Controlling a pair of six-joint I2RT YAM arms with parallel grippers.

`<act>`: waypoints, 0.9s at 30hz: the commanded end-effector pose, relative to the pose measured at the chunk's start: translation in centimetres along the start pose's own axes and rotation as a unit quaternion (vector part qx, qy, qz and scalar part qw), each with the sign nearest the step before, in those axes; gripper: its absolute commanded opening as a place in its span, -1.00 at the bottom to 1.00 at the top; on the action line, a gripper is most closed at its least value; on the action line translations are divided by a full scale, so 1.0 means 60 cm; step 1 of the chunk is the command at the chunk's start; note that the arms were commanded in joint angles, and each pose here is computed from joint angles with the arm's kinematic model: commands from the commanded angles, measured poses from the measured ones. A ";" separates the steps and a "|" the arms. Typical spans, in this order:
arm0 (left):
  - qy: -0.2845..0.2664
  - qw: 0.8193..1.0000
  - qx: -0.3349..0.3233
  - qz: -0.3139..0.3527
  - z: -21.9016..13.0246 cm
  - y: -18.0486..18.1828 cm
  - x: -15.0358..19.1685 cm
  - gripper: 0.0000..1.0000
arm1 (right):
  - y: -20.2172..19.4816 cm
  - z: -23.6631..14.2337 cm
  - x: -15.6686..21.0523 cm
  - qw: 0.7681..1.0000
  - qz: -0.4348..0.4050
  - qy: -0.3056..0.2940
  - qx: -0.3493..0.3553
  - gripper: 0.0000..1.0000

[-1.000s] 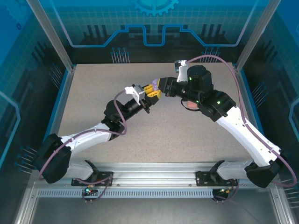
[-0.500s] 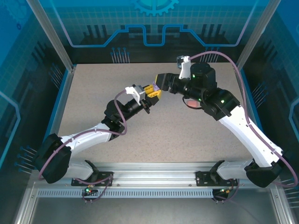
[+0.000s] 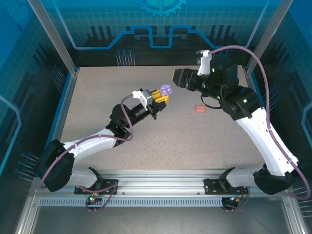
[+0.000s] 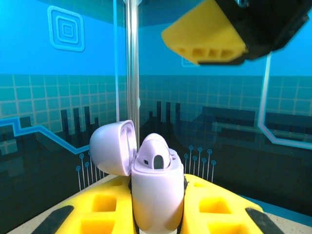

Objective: Insert wireless bluetooth earbuds into charging case

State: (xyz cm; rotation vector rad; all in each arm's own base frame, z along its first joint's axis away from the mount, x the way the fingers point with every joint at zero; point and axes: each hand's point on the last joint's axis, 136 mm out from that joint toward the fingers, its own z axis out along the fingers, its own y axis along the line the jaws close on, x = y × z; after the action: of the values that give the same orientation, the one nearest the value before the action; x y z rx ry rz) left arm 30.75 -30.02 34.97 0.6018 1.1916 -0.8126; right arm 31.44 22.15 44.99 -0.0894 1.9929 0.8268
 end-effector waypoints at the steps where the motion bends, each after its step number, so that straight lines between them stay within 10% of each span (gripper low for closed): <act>1: 0.012 1.000 0.019 0.011 -0.004 -0.014 0.010 -1.00 | -0.014 0.007 0.014 0.998 -0.024 0.052 0.017 0.24; 27: 0.043 0.998 0.045 0.003 -0.005 -0.028 0.041 -1.00 | -0.044 0.151 0.123 0.968 -0.029 0.249 0.026 -0.62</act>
State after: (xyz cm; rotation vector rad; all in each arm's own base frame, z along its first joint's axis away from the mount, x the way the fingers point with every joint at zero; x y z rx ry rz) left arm 30.21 -30.94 32.53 0.6903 1.2595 -0.8325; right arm 36.11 27.02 34.81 -0.2976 2.4412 0.7424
